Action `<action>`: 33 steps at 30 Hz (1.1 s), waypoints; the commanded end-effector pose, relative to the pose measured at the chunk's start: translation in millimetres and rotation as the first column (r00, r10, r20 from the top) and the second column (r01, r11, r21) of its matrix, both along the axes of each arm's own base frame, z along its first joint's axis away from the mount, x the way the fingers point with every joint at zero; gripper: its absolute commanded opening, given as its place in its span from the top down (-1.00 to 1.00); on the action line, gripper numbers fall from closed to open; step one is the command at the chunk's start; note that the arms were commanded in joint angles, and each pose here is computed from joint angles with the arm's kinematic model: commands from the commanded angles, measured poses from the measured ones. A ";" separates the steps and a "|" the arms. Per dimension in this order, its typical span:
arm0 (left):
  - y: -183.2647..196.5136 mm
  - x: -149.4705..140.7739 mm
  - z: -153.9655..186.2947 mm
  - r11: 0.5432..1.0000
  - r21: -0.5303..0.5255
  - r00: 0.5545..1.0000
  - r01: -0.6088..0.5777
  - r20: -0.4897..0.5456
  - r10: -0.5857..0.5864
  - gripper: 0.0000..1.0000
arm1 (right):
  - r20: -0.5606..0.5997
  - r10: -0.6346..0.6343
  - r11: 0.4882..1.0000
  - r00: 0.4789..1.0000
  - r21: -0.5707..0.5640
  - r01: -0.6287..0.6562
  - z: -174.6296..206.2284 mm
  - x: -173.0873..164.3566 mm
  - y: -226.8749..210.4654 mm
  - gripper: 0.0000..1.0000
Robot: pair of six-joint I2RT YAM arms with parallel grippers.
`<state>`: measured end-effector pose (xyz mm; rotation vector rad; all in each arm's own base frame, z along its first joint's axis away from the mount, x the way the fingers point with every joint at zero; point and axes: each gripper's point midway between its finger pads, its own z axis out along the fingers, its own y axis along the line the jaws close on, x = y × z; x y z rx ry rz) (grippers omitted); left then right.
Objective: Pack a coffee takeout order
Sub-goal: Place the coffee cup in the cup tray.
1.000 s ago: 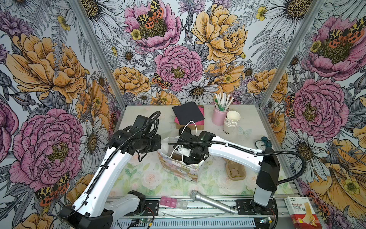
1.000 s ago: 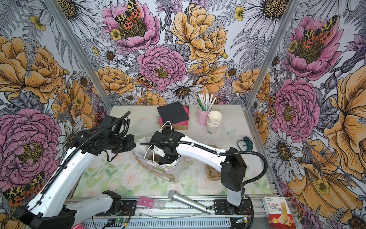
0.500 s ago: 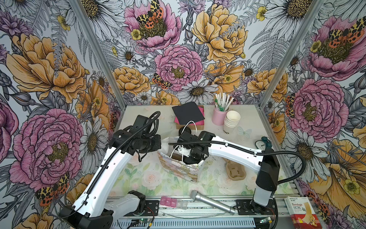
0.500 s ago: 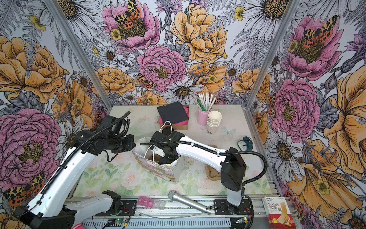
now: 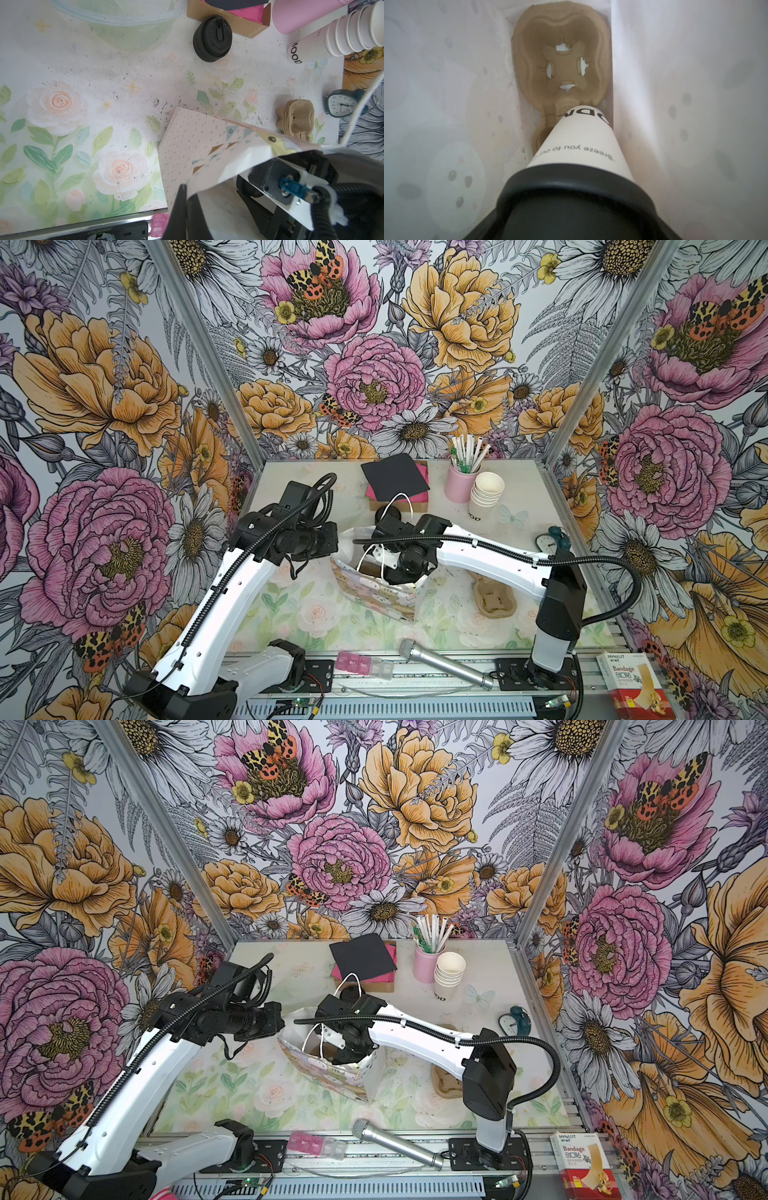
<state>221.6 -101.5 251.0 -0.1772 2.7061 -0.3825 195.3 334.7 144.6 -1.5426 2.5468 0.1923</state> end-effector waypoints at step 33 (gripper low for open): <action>8.4 10.4 13.9 0.999 0.047 0.997 -0.015 0.077 0.012 1.00 | -0.041 -0.018 0.999 0.999 -0.049 0.016 -6.1 -10.9 -10.2 -0.74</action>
